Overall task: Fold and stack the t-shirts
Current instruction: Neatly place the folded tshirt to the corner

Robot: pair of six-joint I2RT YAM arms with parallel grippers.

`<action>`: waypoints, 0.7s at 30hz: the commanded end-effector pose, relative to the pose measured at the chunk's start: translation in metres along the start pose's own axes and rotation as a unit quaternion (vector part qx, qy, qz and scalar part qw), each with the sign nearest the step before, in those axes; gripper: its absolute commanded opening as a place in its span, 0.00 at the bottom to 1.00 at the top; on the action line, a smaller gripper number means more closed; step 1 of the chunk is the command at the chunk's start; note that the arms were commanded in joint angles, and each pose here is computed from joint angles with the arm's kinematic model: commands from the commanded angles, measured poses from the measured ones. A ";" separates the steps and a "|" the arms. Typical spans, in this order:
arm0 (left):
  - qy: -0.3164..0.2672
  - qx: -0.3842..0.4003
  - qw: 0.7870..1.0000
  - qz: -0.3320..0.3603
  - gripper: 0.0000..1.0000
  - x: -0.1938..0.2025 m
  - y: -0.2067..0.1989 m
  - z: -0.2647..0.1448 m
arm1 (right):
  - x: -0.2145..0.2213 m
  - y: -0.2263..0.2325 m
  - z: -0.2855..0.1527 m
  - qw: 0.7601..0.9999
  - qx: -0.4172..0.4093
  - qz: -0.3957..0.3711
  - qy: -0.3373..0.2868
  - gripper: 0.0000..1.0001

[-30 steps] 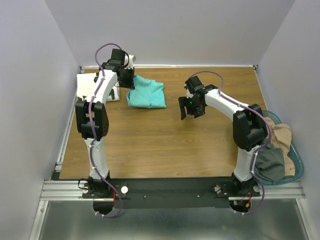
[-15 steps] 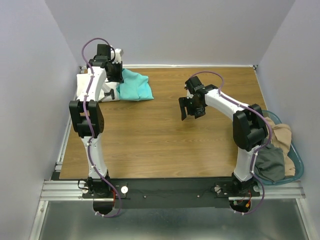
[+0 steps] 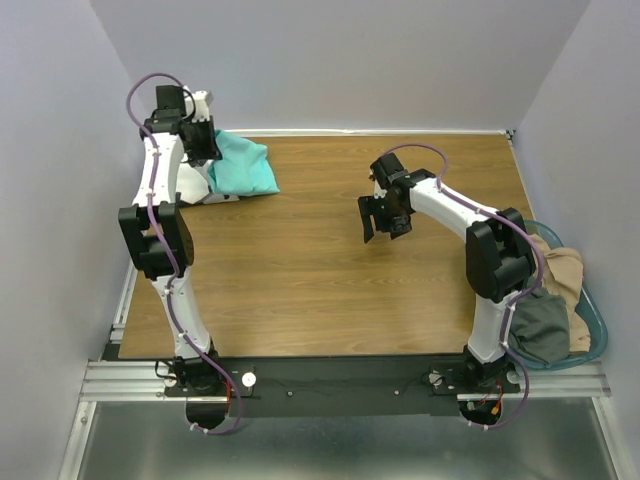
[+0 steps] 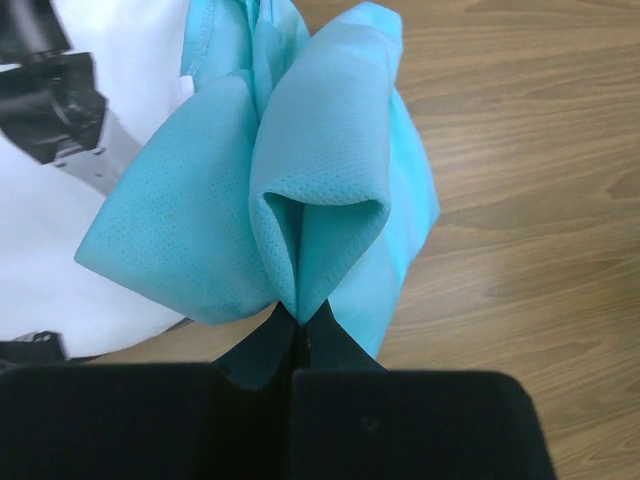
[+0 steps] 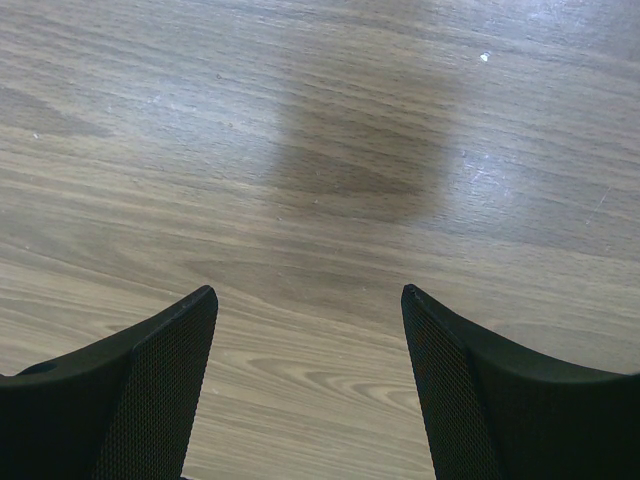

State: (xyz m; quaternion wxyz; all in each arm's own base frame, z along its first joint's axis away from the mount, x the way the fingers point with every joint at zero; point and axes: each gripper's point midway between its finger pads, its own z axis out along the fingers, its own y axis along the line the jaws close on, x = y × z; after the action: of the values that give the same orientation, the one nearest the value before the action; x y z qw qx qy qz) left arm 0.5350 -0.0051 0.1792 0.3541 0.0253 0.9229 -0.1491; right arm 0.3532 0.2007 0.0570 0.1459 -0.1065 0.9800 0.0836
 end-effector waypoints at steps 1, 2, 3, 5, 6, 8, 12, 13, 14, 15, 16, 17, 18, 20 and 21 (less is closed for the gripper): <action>-0.064 0.020 0.998 0.015 0.00 -0.033 0.000 -0.045 | 0.001 -0.004 -0.011 1.000 0.009 -0.007 -0.003 0.81; -0.071 0.022 0.997 0.012 0.00 -0.036 0.004 -0.051 | 0.001 -0.004 -0.011 1.000 0.010 -0.008 -0.003 0.81; -0.075 0.023 0.997 0.011 0.00 -0.038 0.007 -0.054 | 0.001 -0.004 -0.011 1.000 0.009 -0.008 -0.002 0.81; -0.087 0.029 0.996 0.013 0.00 -0.043 0.006 -0.061 | 0.002 -0.004 -0.010 1.000 0.010 -0.009 0.000 0.81; -0.091 0.030 0.995 0.012 0.00 -0.045 0.009 -0.065 | 0.003 -0.004 -0.009 1.000 0.010 -0.009 0.002 0.81; -0.099 0.038 0.994 0.014 0.00 -0.048 0.007 -0.070 | 0.002 -0.004 -0.009 1.000 0.010 -0.010 0.001 0.81; -0.115 0.046 0.992 0.013 0.00 -0.055 0.008 -0.082 | 0.004 -0.005 -0.009 1.000 0.011 -0.009 0.005 0.81; -0.118 0.046 0.992 0.012 0.00 -0.056 0.008 -0.084 | 0.003 -0.005 -0.009 1.000 0.011 -0.009 0.004 0.81; -0.121 0.045 0.992 0.011 0.00 -0.057 0.010 -0.088 | 0.003 -0.004 -0.009 1.000 0.010 -0.009 0.004 0.81; -0.121 0.046 0.992 0.009 0.00 -0.056 0.012 -0.088 | 0.003 -0.005 -0.008 1.000 0.012 -0.008 0.005 0.81; -0.120 0.045 0.992 0.006 0.00 -0.054 0.014 -0.089 | 0.003 -0.004 -0.008 1.000 0.010 -0.009 0.005 0.81; -0.123 0.044 0.991 0.006 0.00 -0.055 0.014 -0.094 | 0.004 -0.005 -0.007 1.000 0.012 -0.008 0.007 0.81; -0.124 0.043 0.991 0.006 0.00 -0.054 0.015 -0.095 | 0.004 -0.005 -0.007 1.000 0.012 -0.009 0.007 0.81; -0.122 0.042 0.992 0.004 0.00 -0.050 0.017 -0.099 | 0.004 -0.005 -0.007 1.000 0.012 -0.009 0.008 0.81; -0.124 0.041 0.991 0.003 0.00 -0.050 0.018 -0.102 | 0.004 -0.004 -0.007 1.000 0.011 -0.009 0.008 0.81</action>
State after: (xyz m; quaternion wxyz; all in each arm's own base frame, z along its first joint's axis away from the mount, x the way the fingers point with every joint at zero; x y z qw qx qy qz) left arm 0.5208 0.0416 0.2485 0.4333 0.0119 0.8824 -0.1827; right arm 0.3479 0.1977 0.0560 0.1351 -0.1099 0.9815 0.0790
